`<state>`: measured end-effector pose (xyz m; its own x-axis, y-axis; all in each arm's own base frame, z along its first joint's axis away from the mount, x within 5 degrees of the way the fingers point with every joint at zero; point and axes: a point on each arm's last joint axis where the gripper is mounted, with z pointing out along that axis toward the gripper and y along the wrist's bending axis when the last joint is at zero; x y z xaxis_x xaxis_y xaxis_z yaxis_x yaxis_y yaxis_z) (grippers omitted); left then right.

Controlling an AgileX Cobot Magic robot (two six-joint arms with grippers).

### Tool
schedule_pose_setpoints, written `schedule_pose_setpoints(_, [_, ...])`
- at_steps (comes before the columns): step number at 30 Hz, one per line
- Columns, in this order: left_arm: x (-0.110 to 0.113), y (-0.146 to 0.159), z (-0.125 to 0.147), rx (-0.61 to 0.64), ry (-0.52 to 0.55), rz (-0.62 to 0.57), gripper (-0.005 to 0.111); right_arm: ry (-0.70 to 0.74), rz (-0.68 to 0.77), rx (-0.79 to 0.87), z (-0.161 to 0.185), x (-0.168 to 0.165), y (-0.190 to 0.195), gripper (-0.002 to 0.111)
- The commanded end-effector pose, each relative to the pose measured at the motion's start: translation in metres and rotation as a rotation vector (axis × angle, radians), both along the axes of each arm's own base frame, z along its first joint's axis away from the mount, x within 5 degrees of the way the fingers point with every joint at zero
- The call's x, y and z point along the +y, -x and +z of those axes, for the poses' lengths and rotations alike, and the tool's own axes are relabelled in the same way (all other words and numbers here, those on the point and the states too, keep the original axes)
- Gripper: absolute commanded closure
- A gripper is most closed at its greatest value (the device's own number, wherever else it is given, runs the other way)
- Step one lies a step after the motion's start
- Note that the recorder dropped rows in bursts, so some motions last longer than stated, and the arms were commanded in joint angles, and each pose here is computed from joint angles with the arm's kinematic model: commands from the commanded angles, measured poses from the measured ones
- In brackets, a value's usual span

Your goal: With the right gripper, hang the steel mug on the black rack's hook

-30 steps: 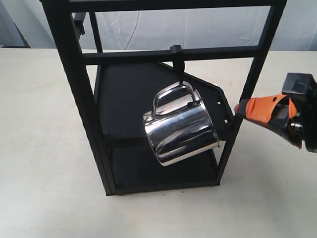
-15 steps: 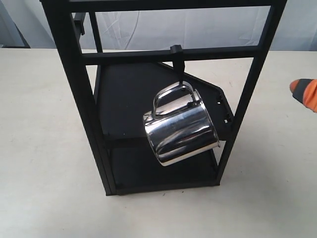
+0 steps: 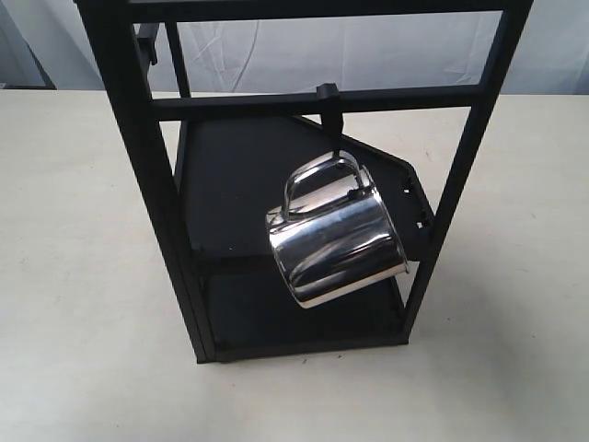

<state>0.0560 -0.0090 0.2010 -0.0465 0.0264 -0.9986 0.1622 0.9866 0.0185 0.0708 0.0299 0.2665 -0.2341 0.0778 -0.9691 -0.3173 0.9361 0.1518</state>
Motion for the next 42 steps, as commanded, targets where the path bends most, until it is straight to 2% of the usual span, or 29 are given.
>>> schedule_pose_setpoints(1, [0.000,0.000,0.001,-0.009,0.005,-0.005,0.105,0.004,-0.155,-0.115,-0.032,-0.013,0.013,0.109])
schedule_pose_setpoints(3, [0.000,0.000,0.001,-0.009,0.005,-0.005,0.105,-0.019,-0.172,-0.142,-0.049,-0.014,0.018,0.109])
schedule_pose_setpoints(7, [0.000,0.000,0.001,-0.009,0.005,-0.005,0.105,-0.034,-0.169,-0.071,-0.072,-0.013,0.017,0.109])
schedule_pose_setpoints(42, [0.000,0.000,0.001,-0.009,0.005,-0.005,0.105,-0.071,-0.151,-0.050,-0.073,-0.011,0.017,0.109])
